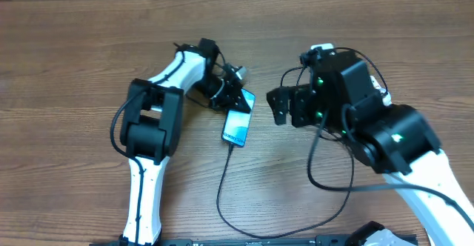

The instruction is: Plug charger to phone and switch on socket

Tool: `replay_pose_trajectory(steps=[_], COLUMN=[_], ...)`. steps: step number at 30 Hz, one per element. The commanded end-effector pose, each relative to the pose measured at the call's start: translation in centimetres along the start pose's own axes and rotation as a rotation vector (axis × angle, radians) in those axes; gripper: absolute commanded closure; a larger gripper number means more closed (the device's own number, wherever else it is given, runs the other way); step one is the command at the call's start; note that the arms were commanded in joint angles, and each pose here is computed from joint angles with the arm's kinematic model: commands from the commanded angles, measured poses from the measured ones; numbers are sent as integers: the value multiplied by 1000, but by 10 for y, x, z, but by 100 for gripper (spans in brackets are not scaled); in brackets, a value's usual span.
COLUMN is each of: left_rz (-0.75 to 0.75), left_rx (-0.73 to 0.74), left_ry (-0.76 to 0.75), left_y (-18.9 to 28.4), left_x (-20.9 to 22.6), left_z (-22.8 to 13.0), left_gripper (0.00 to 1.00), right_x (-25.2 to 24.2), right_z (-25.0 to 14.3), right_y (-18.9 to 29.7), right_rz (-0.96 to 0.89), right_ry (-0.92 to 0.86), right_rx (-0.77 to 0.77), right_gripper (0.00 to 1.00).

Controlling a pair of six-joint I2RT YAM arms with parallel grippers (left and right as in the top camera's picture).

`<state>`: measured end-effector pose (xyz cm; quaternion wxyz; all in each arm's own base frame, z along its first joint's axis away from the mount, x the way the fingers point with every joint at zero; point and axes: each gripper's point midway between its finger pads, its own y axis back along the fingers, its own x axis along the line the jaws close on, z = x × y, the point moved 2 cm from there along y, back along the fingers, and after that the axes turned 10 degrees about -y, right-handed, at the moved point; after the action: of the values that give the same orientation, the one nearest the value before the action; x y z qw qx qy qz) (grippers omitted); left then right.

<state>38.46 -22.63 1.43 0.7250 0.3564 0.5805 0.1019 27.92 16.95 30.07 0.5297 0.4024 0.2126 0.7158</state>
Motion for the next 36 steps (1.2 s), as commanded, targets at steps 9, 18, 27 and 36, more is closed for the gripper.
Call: replay_pose_trajectory(steps=[9, 18, 27, 36], left_rz=[299, 362, 365, 363], left_rx=[-52, -1, 32, 69], left_ry=[82, 80, 109, 140], left_y=[14, 8, 8, 8], left_x=[59, 60, 60, 58], left_z=[10, 2, -7, -17], left_gripper=[91, 78, 69, 66], right_x=[0, -10, -20, -34], right_z=[-41, -47, -5, -17], right_y=[-85, -89, -95, -92], right_rz=[3, -47, -30, -107], right_ry=[-85, -180, -589, -565], right_rx=[246, 283, 135, 169], right_gripper=[5, 0, 0, 14])
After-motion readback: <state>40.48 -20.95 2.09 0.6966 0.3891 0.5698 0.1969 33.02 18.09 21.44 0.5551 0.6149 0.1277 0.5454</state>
